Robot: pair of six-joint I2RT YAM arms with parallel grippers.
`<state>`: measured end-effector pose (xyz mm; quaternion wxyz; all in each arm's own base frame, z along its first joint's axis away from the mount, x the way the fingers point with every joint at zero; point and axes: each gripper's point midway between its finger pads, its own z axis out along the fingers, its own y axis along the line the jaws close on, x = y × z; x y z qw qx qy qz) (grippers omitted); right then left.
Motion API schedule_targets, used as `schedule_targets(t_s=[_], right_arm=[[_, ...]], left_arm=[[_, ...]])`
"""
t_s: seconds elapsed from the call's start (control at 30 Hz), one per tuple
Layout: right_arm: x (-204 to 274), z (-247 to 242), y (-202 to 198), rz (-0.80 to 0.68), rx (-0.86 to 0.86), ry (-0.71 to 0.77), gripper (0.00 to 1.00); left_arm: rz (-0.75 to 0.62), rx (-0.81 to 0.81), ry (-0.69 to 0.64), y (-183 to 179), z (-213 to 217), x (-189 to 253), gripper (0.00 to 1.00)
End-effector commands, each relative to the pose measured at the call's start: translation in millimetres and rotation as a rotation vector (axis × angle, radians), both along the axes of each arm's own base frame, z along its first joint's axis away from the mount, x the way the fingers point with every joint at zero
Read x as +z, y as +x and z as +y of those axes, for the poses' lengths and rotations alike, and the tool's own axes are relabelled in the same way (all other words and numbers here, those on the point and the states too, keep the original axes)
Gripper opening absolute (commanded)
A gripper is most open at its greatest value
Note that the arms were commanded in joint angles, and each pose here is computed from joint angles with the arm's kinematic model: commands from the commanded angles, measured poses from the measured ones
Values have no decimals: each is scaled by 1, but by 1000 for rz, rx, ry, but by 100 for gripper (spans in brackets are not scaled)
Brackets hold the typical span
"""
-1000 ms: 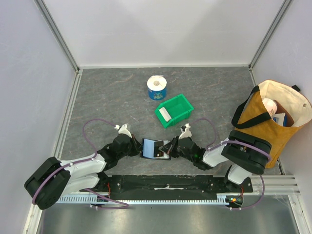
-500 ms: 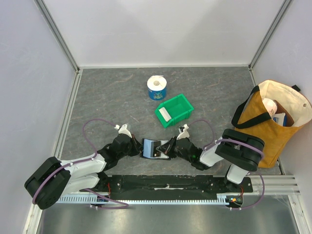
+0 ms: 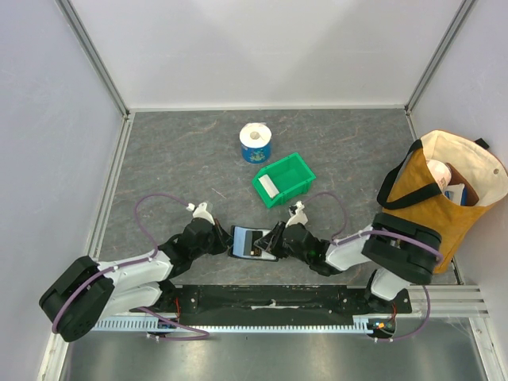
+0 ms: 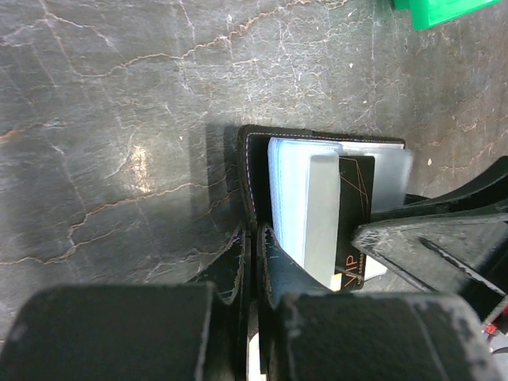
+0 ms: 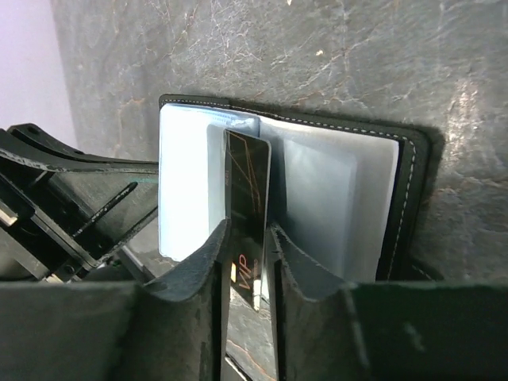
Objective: Put the credit cards into the card holder
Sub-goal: Insert the credit card into the card holder.
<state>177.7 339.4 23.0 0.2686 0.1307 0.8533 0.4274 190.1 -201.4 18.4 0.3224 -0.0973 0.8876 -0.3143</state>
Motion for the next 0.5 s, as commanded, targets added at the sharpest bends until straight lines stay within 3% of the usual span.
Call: schedule_targets(t_s=[0.0, 0.13, 0.47], right_arm=[[-7, -26, 7, -56, -26, -221, 36], [-1, -21, 8, -74, -5, -212, 42], [-2, 14, 3, -59, 107, -162, 42]], left_arm=[[55, 20, 112, -14, 23, -24, 2], [43, 16, 106, -12, 22, -20, 2], [45, 4, 105, -13, 21, -21, 2]])
